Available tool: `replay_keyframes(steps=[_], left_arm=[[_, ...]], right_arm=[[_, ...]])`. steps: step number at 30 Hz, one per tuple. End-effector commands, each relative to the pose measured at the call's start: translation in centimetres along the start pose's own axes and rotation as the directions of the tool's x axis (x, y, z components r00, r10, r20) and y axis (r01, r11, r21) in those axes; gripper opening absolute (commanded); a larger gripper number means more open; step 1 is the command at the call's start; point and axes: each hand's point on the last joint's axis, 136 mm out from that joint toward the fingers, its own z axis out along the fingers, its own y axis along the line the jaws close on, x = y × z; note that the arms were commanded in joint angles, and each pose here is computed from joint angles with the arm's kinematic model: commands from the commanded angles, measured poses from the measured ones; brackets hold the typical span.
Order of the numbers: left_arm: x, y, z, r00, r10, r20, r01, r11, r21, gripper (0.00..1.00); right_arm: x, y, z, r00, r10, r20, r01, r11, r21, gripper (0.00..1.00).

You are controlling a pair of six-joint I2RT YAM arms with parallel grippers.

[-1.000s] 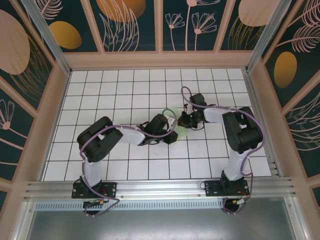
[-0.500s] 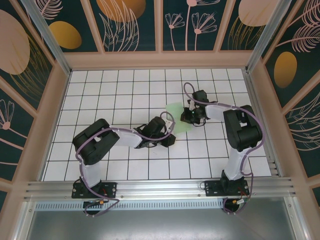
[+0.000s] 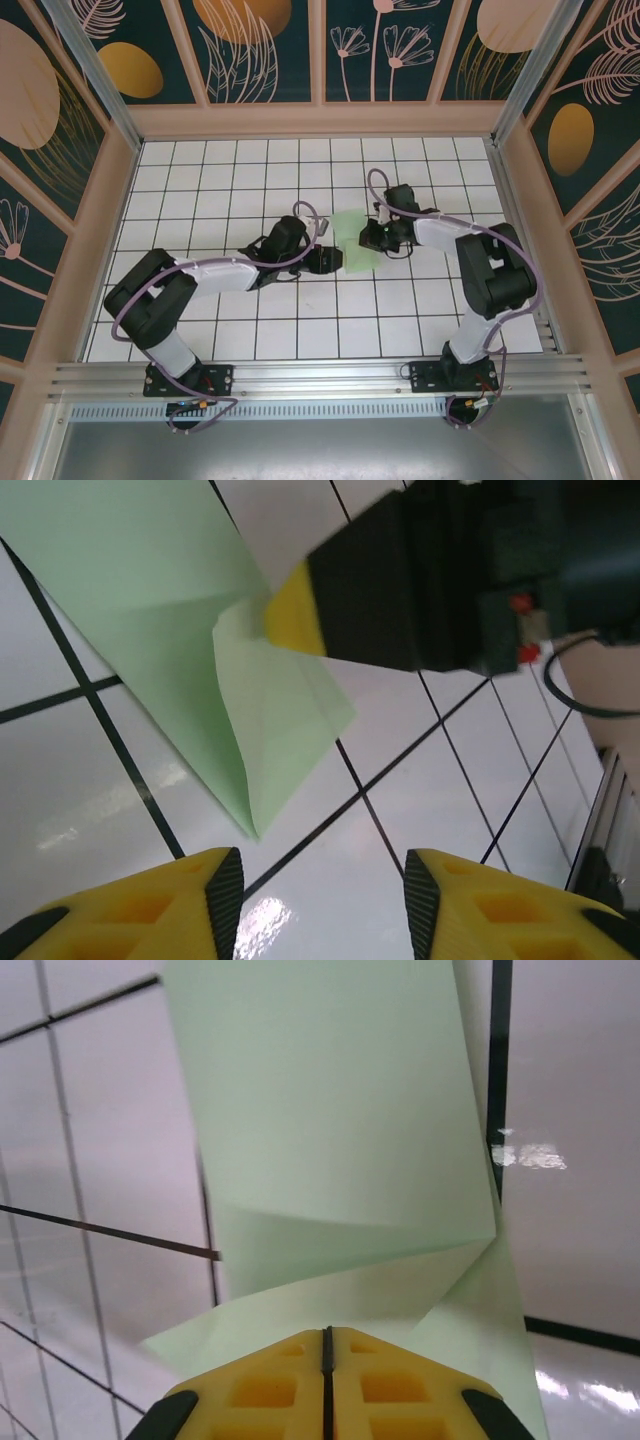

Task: Fold a paper plane with a square sheet of paper (fold left side to right side)
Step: Fold the triangle a second time at the center of the table, then turn over the paper at the center of the table.

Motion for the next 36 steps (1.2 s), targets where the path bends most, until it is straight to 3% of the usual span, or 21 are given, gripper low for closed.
replay_keyframes(steps=[1, 7, 17, 26, 30, 36], left_arm=[[-1.5, -1.4, 0.8, 0.999, -0.051, 0.017, 0.049, 0.996, 0.072, 0.55], [-2.4, -2.2, 3.0, 0.998, -0.061, 0.009, 0.059, 0.987, 0.148, 0.59], [-3.4, 2.3, 6.4, 0.997, -0.076, -0.009, 0.076, 0.996, -0.053, 0.58], [-4.3, 2.5, 4.8, 0.998, -0.046, 0.032, 0.049, 0.993, -0.108, 0.6], [-4.3, 3.2, 4.6, 0.998, -0.058, 0.028, 0.061, 0.99, -0.127, 0.68], [-3.9, 2.3, 6.0, 0.998, -0.06, -0.009, 0.059, 0.997, -0.049, 0.62]], right_arm=[[-1.6, 1.6, -3.3, 0.997, -0.025, 0.075, 0.026, 1.0, -0.015, 0.13], [-1.6, 0.0, -5.9, 0.989, -0.021, 0.146, 0.015, 0.999, 0.045, 0.21], [0.4, -1.1, -6.6, 0.986, 0.001, 0.168, -0.005, 1.0, 0.02, 0.27], [0.5, -1.4, -6.5, 0.986, -0.001, 0.169, -0.004, 1.0, 0.025, 0.27], [0.5, -1.4, -6.3, 0.987, 0.002, 0.162, -0.004, 1.0, 0.018, 0.27], [0.7, -1.0, -5.9, 0.989, 0.012, 0.15, -0.009, 1.0, -0.023, 0.31]])
